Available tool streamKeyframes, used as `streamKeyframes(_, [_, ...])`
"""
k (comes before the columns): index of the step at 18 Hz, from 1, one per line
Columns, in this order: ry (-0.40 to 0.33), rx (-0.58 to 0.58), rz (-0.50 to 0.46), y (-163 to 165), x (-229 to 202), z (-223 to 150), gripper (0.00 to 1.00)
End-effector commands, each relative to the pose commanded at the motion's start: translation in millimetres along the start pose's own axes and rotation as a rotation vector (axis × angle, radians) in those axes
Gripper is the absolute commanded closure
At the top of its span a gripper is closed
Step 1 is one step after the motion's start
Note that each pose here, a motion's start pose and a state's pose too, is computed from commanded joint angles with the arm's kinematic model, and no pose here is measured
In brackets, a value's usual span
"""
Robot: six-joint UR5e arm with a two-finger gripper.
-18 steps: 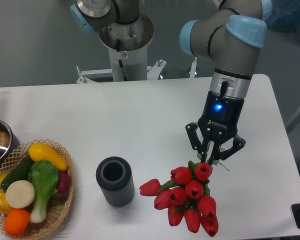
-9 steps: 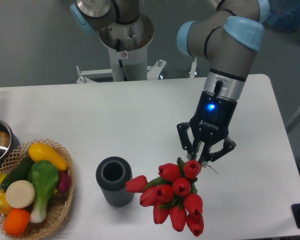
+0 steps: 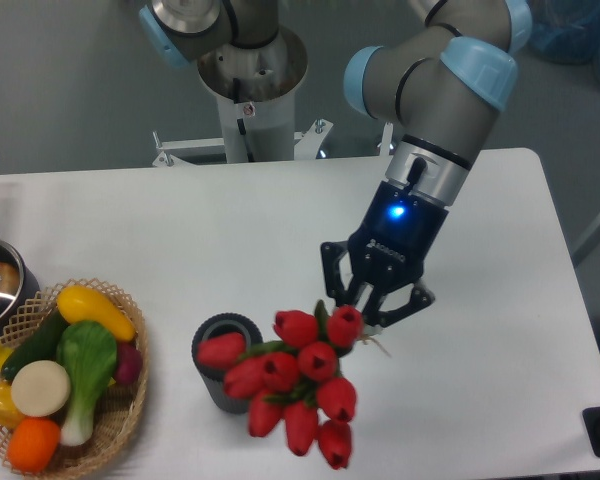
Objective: Insert the flowers into the vase
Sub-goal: 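Carry the red tulip bunch toward the black vase with the gripper, then position the tulip stems above the vase opening and align them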
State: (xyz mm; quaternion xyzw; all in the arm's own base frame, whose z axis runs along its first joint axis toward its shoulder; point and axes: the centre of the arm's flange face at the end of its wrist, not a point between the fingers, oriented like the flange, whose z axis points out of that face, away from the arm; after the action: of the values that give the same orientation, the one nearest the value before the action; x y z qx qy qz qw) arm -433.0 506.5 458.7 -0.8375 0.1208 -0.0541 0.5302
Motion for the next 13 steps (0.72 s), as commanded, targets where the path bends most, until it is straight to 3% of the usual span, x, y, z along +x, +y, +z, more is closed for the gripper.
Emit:
streamKeyframes(4, [0.098,0.106,-0.027,14,10,15,0.85])
streamKeyframes(7, [0.17,0.232,0.011,30,23,18,0.85])
streamKeyframes(13, [0.215,0.356,0.009,35,29,11,0.85])
